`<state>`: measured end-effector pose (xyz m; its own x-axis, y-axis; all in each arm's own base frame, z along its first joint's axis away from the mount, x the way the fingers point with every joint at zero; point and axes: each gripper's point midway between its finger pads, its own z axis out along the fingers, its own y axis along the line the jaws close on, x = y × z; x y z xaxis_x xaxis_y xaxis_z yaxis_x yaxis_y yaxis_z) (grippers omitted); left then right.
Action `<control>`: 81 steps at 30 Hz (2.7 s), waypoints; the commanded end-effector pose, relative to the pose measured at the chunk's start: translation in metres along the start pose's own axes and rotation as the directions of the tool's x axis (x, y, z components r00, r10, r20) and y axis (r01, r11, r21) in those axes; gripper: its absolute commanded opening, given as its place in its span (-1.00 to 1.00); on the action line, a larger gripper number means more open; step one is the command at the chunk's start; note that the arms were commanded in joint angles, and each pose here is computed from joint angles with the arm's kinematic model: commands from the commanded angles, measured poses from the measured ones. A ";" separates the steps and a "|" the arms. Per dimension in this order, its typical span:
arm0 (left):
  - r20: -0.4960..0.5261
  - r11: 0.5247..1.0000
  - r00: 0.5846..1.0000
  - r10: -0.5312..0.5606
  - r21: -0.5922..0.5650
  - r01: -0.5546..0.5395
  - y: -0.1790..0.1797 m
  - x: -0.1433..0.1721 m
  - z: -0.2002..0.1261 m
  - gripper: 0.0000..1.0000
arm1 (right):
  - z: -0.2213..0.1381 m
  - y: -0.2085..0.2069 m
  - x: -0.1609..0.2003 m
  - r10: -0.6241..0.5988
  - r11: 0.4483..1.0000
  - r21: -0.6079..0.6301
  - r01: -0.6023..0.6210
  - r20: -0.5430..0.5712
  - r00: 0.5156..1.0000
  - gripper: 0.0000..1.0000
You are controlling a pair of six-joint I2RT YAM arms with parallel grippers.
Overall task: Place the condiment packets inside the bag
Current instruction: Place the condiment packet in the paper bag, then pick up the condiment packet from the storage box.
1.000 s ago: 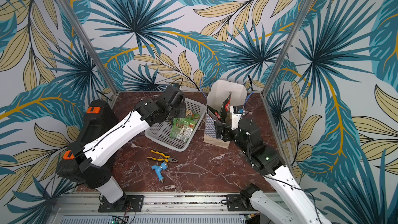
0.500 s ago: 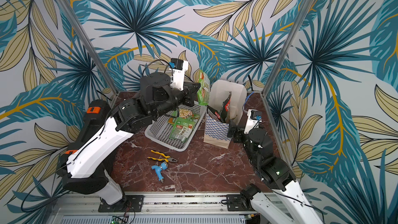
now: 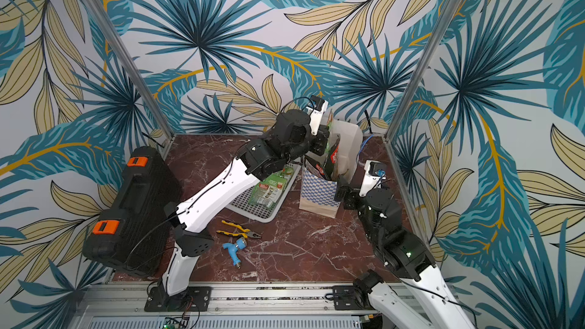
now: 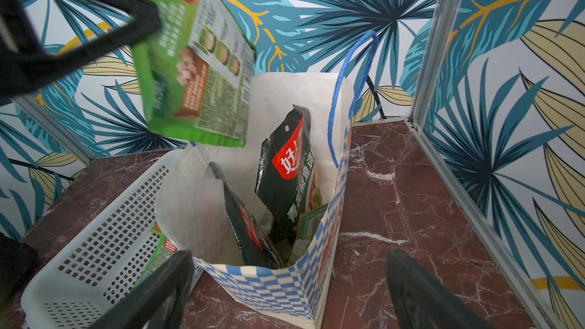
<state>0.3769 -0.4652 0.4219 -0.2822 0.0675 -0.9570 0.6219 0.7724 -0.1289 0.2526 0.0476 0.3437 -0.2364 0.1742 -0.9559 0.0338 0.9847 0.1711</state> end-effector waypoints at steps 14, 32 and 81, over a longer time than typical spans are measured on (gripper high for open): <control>-0.021 0.997 0.997 0.068 -0.021 -0.068 0.019 -0.012 -0.045 0.53 | 0.010 0.024 0.009 0.001 0.994 -0.112 -0.005 -0.042 0.999 0.99; -0.106 0.941 0.988 -0.110 -0.330 0.069 0.150 0.134 -0.148 1.00 | 0.025 0.125 0.026 -0.113 0.883 -0.469 0.005 -0.203 0.973 0.99; -0.051 0.524 0.790 -0.612 -0.774 0.356 0.320 0.326 -0.181 1.00 | 0.258 0.240 0.262 -0.505 0.859 -0.493 0.141 -0.768 0.392 0.83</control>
<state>0.3501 -0.0832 0.1049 -0.6581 -0.3759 -0.6524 -0.3382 0.9217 -0.1899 0.4654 0.3240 0.0864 -0.8532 -0.3975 -0.3379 -0.4545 0.8842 0.1075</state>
